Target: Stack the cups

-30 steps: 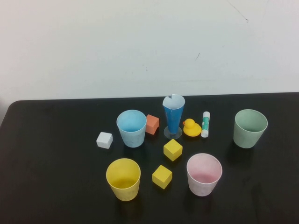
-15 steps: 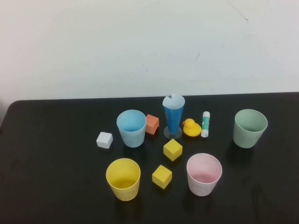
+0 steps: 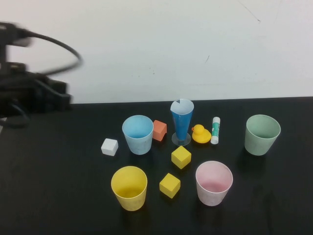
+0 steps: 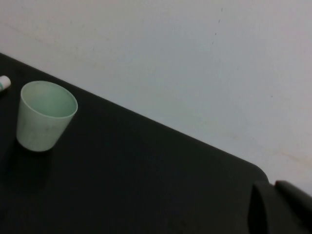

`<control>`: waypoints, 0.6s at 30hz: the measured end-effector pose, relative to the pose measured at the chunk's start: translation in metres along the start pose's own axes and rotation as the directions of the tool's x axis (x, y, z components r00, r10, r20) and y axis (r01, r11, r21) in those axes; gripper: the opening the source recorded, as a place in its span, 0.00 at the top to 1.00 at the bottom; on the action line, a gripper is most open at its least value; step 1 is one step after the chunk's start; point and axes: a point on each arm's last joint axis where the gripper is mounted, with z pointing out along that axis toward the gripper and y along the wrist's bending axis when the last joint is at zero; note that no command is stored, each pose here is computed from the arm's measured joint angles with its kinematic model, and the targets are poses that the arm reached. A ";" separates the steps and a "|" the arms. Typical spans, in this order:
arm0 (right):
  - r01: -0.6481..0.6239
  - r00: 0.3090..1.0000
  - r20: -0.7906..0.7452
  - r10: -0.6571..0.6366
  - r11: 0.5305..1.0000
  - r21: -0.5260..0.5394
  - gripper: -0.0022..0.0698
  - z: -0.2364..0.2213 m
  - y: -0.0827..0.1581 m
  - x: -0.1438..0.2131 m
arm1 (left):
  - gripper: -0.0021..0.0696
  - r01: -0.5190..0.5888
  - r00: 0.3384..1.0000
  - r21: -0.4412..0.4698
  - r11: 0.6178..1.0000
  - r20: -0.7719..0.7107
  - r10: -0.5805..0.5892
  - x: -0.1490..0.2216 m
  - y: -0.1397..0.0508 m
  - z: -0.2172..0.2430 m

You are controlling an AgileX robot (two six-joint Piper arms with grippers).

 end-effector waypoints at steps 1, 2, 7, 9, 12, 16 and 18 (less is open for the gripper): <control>-0.002 1.000 0.004 0.002 1.000 0.002 0.97 0.000 0.000 0.000 | 0.97 -0.033 0.999 0.021 0.999 -0.002 0.033 0.001 -0.005 0.005; -0.002 1.000 0.005 0.002 1.000 0.002 0.97 0.000 0.000 0.000 | 0.97 -0.074 0.997 0.041 0.996 -0.002 0.075 0.001 -0.011 0.009; 0.001 1.000 0.008 -0.001 1.000 0.003 0.97 0.000 0.000 -0.001 | 0.97 -0.281 0.960 0.092 0.955 0.023 0.280 0.001 -0.047 0.019; 0.004 1.000 0.008 -0.004 1.000 0.003 0.97 0.000 0.000 -0.001 | 0.97 -0.306 0.952 0.095 0.947 0.007 0.307 0.003 -0.054 0.022; 0.008 1.000 0.008 -0.008 1.000 0.003 0.97 0.000 0.000 -0.001 | 0.96 -0.310 0.946 0.108 0.945 -0.068 0.318 0.013 -0.059 0.033; 0.008 1.000 0.008 -0.008 1.000 0.003 0.97 0.000 0.000 0.000 | 0.76 -0.307 0.908 0.148 0.940 -0.250 0.336 0.035 -0.057 0.054; 0.008 1.000 0.007 -0.008 1.000 0.002 0.97 0.000 0.000 0.000 | 0.60 -0.286 0.893 0.159 0.945 -0.314 0.323 0.044 -0.055 0.064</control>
